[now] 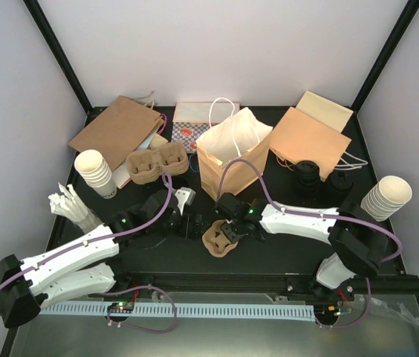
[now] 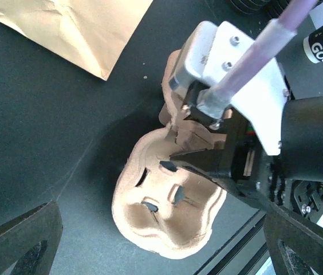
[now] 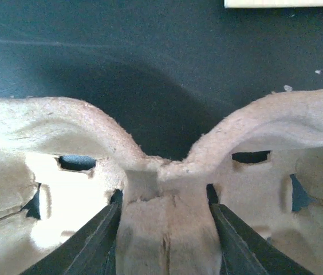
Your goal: Pack the takeout coffee
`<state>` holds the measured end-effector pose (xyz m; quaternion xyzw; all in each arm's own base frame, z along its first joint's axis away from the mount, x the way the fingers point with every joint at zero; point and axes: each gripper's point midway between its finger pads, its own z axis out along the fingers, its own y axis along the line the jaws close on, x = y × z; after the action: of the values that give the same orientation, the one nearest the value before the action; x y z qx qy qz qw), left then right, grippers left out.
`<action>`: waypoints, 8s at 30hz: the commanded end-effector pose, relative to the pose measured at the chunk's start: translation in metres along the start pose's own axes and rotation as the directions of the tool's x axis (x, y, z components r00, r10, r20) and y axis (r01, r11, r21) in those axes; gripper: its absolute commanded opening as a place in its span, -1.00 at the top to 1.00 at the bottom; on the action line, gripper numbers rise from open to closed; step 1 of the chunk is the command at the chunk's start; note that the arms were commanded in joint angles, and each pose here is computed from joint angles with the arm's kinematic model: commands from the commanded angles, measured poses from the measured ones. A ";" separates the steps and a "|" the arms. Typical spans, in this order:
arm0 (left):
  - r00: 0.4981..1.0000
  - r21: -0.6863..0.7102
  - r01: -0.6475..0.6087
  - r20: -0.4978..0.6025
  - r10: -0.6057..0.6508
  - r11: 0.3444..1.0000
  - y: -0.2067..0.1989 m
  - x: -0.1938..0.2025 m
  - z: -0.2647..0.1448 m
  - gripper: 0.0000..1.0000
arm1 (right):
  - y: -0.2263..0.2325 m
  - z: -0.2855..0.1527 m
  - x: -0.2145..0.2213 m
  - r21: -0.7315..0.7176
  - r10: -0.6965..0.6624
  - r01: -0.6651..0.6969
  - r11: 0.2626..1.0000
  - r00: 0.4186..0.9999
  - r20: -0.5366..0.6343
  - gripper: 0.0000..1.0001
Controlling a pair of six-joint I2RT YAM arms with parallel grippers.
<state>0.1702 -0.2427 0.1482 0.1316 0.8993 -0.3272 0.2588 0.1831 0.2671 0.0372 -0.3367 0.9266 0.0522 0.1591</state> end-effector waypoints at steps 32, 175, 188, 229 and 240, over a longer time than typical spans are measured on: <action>0.961 -0.083 -0.059 0.265 0.079 0.995 -0.015 -0.102 -0.089 -0.97 | -0.018 -0.183 -0.062 -0.030 0.053 -0.046 0.998 0.942 0.331 0.12; 0.847 -0.238 -0.354 0.328 0.418 0.905 -0.042 -0.253 -0.105 -0.97 | -0.129 -0.357 -0.140 0.257 0.050 -0.305 0.917 0.728 0.684 0.37; 0.889 -0.278 -0.362 0.185 0.420 0.890 -0.016 -0.282 -0.027 -0.88 | -0.176 -0.377 -0.170 0.377 0.023 -0.469 0.799 0.649 0.760 0.36; 0.869 -0.275 -0.459 0.059 0.491 0.845 -0.006 -0.279 0.001 0.97 | -0.166 -0.294 -0.191 0.370 -0.085 -0.245 0.896 0.723 0.686 0.45; 0.850 -0.205 -0.513 0.018 0.527 0.834 -0.018 -0.258 0.006 0.97 | -0.125 -0.270 -0.168 0.229 -0.063 -0.124 0.966 0.742 0.667 0.47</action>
<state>0.3925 -0.2723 0.2816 0.3084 0.8613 -0.1510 0.3744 0.3257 0.2033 0.3644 -0.2352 0.8071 0.0143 0.5414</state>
